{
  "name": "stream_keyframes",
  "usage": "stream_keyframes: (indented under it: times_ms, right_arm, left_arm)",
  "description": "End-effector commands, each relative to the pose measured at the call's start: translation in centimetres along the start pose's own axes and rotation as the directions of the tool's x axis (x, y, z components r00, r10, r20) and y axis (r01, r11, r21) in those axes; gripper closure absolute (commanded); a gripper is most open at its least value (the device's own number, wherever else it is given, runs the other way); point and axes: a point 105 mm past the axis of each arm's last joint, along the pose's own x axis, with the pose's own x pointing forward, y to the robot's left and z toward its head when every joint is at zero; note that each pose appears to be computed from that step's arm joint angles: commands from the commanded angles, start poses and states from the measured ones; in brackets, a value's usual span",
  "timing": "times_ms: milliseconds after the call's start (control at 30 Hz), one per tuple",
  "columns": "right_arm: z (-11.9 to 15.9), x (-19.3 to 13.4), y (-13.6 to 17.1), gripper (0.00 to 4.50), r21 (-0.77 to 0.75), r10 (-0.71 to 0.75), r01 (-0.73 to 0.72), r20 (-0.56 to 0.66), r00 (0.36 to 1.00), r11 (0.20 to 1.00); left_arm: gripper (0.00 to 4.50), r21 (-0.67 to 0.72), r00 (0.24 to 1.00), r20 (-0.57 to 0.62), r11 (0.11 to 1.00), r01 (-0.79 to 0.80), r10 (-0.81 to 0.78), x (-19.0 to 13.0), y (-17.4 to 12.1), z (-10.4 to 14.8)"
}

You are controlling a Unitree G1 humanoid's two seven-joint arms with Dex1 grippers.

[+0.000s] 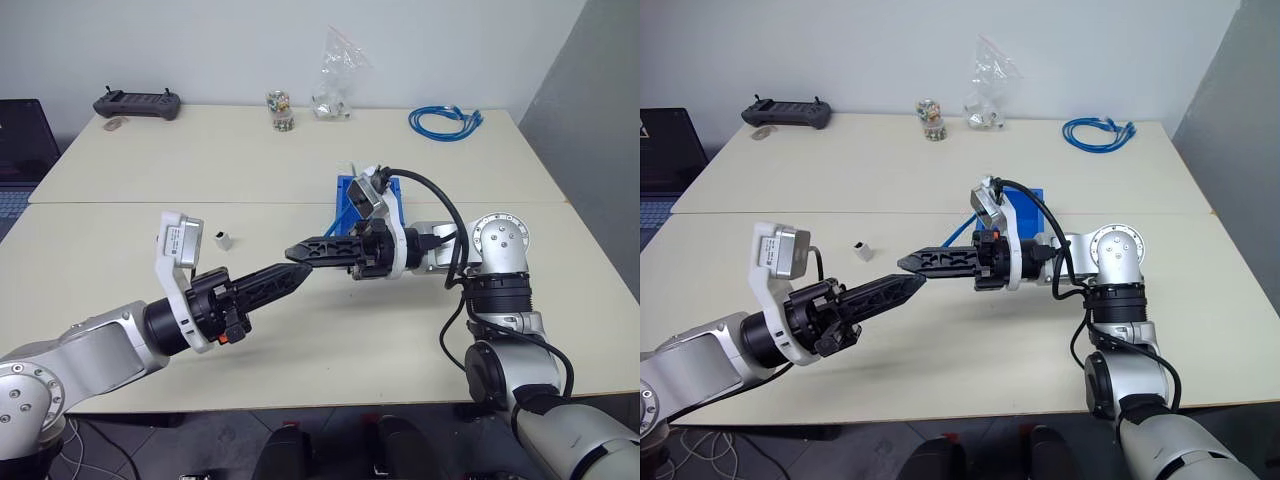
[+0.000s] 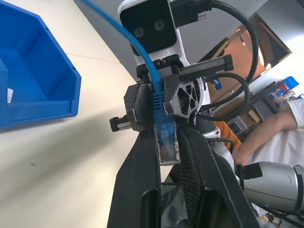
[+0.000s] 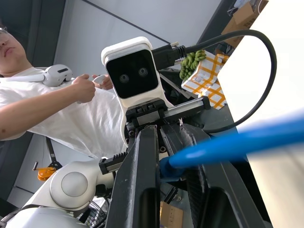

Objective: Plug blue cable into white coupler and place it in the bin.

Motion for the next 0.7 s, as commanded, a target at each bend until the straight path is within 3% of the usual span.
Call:
stream_keyframes:
  times_ms: [33, 167, 233, 500, 700]
  right_arm:
    - [0.2, 0.0, 1.2, 4.11, -0.020, 0.056, -0.056, -0.001, 0.998, 0.998]
    - [0.0, 0.0, 1.2, 4.12, -0.037, 0.037, -0.037, -0.014, 0.999, 0.999]
    - [0.2, 0.0, 1.1, 4.13, -0.045, 0.026, -0.026, -0.003, 1.000, 0.999]
    - [1.8, -3.1, 0.8, 4.13, -0.152, -0.131, 0.144, 0.092, 0.987, 0.978]
    - [1.3, -9.3, 0.7, 4.13, -0.261, -0.371, 0.418, 0.212, 0.904, 0.870]
  left_arm:
    - [4.25, 0.022, 1.000, 0.004, 0.999, 0.025, -0.025, 0.0, -0.6, 0.3]
    - [4.25, 0.027, 1.000, 0.004, 1.000, 0.012, -0.012, 0.0, -0.4, 0.2]
    - [3.55, 0.022, 1.000, 0.001, 1.000, 0.006, -0.006, -0.1, -0.3, 0.2]
    - [2.18, 0.060, 0.986, -0.164, 0.998, 0.030, -0.020, -1.4, -0.7, -2.7]
    - [1.07, 0.292, 0.962, -0.234, 0.954, -0.066, 0.138, -1.5, 4.6, -2.7]
